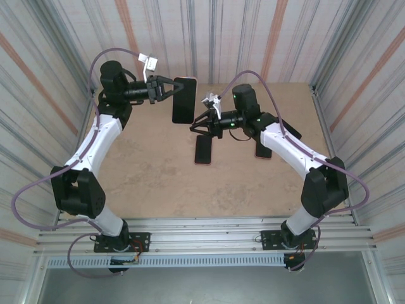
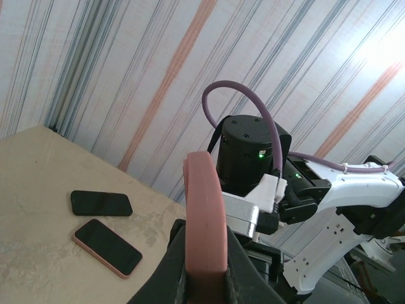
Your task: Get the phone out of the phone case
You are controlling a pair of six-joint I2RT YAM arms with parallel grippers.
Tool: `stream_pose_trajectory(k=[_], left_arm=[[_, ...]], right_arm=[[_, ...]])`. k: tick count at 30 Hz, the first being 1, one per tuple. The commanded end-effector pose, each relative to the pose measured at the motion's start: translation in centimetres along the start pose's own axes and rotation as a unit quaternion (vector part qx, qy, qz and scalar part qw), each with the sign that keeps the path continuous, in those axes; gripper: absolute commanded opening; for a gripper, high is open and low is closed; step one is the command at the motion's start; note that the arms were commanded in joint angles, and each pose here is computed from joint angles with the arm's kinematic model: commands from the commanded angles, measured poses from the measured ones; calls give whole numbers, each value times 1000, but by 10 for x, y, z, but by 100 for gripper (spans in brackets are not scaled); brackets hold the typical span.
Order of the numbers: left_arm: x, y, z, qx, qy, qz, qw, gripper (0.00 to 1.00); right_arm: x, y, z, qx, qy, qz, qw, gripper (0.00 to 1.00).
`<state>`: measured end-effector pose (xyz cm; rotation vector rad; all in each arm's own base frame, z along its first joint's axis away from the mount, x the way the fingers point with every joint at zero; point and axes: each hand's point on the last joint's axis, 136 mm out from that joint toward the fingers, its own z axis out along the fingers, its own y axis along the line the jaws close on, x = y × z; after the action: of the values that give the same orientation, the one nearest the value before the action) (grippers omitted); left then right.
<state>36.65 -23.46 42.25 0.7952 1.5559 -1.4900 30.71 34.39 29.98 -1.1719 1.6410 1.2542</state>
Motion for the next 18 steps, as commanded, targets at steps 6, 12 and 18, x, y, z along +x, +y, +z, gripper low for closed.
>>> stream_pose_trajectory(k=[6,12,18], left_arm=[[-13,-31,1,27,-2,36,999,0],[-12,-39,3,35,1,37,999,0],[-12,-43,2,34,-2,37,999,0]], right_arm=[[-15,11,0,-24,-10,-37,999,28],[-15,15,1,-33,-8,-38,999,24],[-13,18,3,-44,-1,-37,998,21]])
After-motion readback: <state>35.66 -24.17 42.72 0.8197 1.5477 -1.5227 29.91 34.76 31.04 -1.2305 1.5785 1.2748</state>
